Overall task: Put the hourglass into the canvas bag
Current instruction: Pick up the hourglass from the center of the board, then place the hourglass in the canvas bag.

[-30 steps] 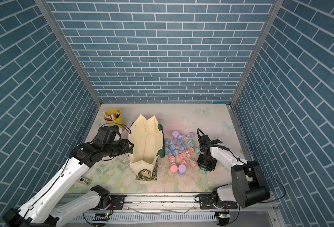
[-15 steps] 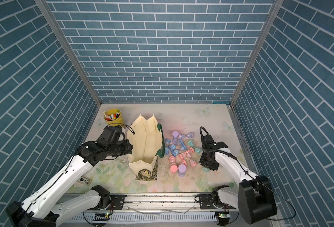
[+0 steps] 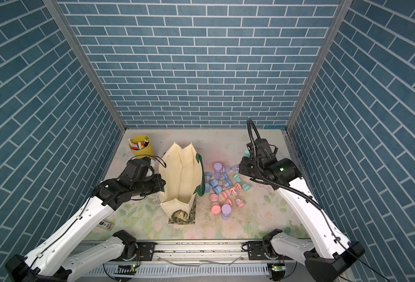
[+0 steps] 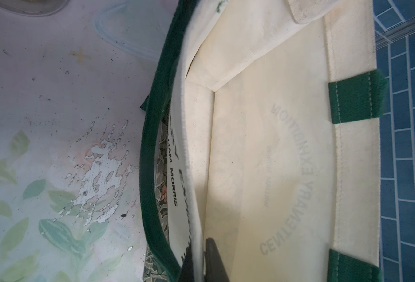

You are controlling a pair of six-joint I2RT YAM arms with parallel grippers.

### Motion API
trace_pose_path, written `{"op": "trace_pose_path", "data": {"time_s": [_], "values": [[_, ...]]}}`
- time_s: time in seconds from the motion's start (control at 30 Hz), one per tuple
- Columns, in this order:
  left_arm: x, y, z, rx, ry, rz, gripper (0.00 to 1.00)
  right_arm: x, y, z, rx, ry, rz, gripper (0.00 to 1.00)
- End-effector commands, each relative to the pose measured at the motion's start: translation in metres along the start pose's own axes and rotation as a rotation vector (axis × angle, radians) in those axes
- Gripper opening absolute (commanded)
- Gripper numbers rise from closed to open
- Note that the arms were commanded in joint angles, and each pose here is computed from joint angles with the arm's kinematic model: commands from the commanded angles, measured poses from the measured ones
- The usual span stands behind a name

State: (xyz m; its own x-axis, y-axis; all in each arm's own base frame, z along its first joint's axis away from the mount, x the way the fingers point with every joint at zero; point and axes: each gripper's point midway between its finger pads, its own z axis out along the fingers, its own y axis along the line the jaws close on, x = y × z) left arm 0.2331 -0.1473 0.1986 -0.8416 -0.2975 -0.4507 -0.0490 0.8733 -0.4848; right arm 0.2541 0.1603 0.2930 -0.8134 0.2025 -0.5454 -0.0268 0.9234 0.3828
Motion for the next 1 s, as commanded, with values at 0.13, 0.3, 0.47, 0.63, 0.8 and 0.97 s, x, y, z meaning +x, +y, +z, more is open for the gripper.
{"op": "trace_pose_path", "data": {"time_s": [0.13, 0.3, 0.47, 0.63, 0.8, 0.97], "values": [[-0.005, -0.006, 0.001, 0.043, -0.048, 0.002, 0.0, 0.003, 0.117, 0.018, -0.141, 0.079, -0.226, 0.0], [-0.007, -0.007, -0.001, 0.066, -0.074, 0.0, 0.0, 0.02, 0.165, 0.043, -0.161, 0.13, -0.3, 0.0], [-0.007, -0.007, 0.001, 0.06, -0.068, 0.006, 0.0, 0.042, 0.186, 0.076, -0.138, 0.21, -0.338, 0.0], [-0.01, -0.008, -0.002, 0.066, -0.095, 0.003, 0.0, 0.066, 0.184, 0.123, -0.071, 0.293, -0.299, 0.0], [-0.01, -0.008, -0.001, 0.072, -0.096, 0.005, 0.0, 0.083, 0.172, 0.163, 0.014, 0.379, -0.258, 0.0], [-0.008, -0.004, 0.001, 0.06, -0.095, 0.003, 0.0, 0.098, 0.163, 0.185, 0.064, 0.435, -0.248, 0.0]]}}
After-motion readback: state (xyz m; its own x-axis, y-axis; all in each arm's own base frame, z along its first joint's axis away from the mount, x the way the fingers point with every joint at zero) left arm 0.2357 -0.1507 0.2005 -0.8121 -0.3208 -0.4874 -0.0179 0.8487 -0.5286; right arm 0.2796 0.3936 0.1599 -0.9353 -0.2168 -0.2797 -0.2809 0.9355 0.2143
